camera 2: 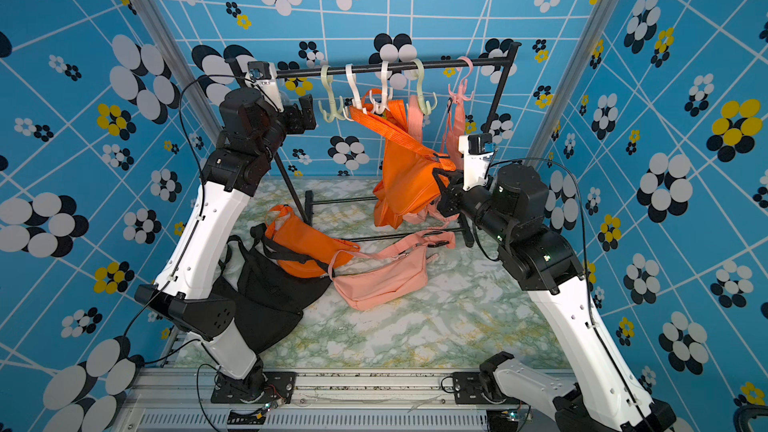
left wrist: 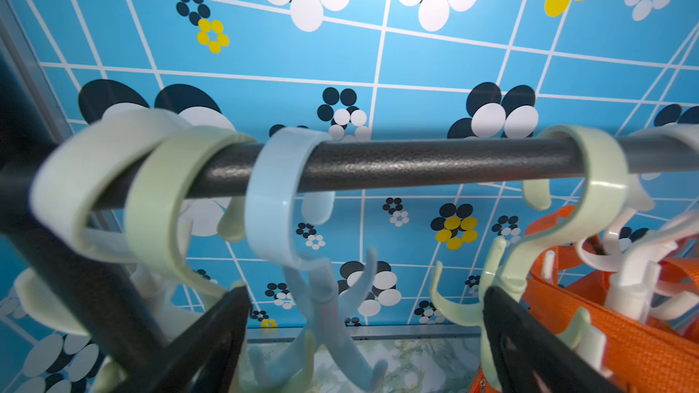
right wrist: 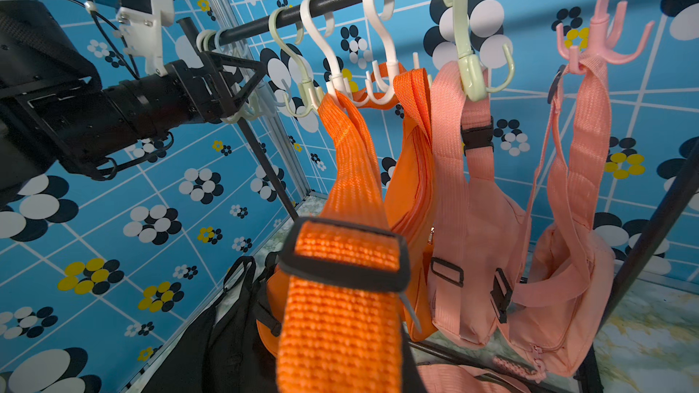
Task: Take the bag off the hook
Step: Pick up the bag from the hook.
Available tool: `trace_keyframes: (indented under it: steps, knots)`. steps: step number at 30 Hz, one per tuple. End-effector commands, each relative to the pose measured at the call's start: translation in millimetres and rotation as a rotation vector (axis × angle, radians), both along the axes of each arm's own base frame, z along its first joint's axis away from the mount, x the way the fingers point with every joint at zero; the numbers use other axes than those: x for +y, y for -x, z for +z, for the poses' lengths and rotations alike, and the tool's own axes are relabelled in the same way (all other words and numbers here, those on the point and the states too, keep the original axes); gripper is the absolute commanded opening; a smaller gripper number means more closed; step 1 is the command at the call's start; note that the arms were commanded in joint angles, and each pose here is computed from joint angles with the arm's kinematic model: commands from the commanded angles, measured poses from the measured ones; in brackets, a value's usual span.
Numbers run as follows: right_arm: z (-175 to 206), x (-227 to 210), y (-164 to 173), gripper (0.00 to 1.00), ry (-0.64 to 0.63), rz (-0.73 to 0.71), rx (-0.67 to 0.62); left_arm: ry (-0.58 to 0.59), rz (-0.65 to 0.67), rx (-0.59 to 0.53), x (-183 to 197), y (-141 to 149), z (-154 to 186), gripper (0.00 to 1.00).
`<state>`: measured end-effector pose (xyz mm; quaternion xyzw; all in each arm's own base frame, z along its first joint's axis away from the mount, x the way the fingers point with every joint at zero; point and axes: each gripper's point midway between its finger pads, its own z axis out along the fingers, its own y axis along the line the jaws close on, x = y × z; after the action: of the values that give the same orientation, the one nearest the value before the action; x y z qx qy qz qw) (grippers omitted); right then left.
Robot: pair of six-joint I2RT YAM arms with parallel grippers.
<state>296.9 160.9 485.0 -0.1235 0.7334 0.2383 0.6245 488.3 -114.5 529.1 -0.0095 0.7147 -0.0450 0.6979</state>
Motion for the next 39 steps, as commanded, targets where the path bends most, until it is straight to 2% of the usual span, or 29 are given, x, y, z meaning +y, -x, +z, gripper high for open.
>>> trace_keyframes:
  steps: [1,6,12,21,26,30,33,39]
  knots:
    - [42,-23,15,0.00,-0.014,-0.073,-0.115,-0.038,0.069,0.011,18,10,-1,0.99]
    - [48,-19,14,0.00,-0.030,-0.055,-0.122,-0.019,-0.007,-0.009,5,28,4,0.99]
    - [68,-9,6,0.00,-0.046,-0.018,-0.157,-0.086,-0.067,-0.015,-27,50,1,0.99]
    - [95,-45,24,0.00,-0.026,-0.159,-0.235,-0.096,-0.222,-0.039,-66,80,-15,0.99]
    - [105,-59,41,0.00,-0.039,-0.193,-0.263,-0.094,-0.305,-0.011,-90,78,-28,0.99]
    - [102,-43,47,0.00,-0.065,-0.091,-0.230,-0.069,-0.383,0.014,-110,73,-36,0.99]
    - [86,-18,46,0.00,-0.077,0.039,-0.155,-0.045,-0.417,0.047,-122,66,-46,0.99]
    - [26,57,40,0.00,-0.157,0.424,0.146,-0.020,-0.435,0.112,-132,57,-65,0.99]
